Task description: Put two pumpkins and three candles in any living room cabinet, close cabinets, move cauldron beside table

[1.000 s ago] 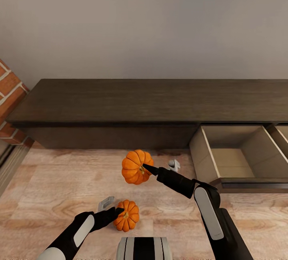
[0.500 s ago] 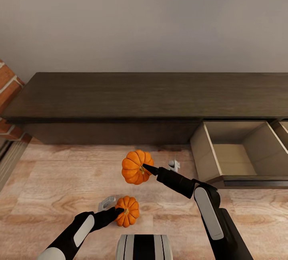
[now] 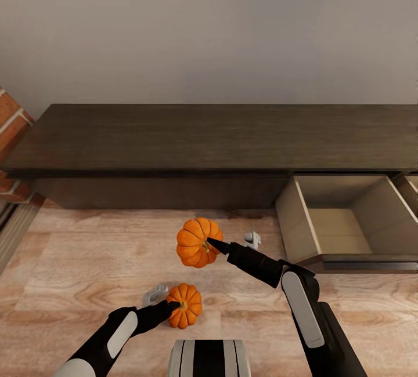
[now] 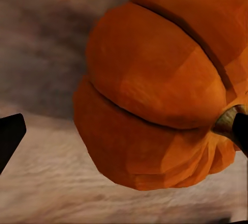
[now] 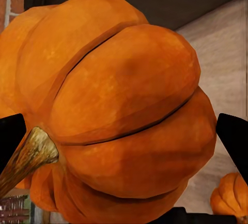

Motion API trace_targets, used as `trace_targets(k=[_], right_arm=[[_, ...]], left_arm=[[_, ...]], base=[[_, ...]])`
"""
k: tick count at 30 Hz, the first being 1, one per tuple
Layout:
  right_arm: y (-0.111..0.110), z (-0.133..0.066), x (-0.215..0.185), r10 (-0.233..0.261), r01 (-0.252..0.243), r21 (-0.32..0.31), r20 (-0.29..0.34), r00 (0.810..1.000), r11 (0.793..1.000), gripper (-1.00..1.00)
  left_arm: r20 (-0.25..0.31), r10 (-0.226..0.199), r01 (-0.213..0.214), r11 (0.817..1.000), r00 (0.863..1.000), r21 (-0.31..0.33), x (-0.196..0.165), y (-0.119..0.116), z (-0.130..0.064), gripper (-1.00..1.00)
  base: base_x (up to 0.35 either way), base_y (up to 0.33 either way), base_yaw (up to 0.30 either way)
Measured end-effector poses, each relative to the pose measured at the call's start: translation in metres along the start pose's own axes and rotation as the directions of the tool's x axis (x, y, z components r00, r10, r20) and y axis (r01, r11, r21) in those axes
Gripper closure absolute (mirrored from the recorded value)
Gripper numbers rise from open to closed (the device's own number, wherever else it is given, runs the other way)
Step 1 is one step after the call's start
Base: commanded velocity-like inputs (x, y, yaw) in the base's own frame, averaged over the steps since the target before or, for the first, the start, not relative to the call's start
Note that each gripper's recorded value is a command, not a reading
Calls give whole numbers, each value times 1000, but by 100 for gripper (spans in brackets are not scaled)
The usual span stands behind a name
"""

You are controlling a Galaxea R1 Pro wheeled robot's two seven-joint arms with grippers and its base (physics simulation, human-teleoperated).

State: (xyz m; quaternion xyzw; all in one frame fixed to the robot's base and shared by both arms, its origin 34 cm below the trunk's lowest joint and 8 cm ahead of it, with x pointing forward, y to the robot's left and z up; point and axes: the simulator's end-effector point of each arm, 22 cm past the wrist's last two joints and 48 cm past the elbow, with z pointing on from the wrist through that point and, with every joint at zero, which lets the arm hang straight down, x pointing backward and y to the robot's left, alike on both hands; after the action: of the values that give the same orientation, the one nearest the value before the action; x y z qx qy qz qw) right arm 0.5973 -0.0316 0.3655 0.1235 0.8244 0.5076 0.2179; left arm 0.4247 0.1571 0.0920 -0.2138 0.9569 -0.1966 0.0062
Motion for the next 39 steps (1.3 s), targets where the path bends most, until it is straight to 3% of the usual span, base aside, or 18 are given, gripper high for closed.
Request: trace_targets(k=[17, 39], right_arm=[[-8, 2, 4, 13, -13, 7, -7, 1000, 1000, 100], [-13, 4, 7, 22, -22, 12, -14, 1000, 1000, 100]], left_arm=[[-7, -26, 26, 1000, 1000, 5, 2, 5, 3, -100], [24, -9, 8, 999, 1000, 34, -13, -8, 3, -100]], base=[[0, -8, 0], [0, -39, 0]])
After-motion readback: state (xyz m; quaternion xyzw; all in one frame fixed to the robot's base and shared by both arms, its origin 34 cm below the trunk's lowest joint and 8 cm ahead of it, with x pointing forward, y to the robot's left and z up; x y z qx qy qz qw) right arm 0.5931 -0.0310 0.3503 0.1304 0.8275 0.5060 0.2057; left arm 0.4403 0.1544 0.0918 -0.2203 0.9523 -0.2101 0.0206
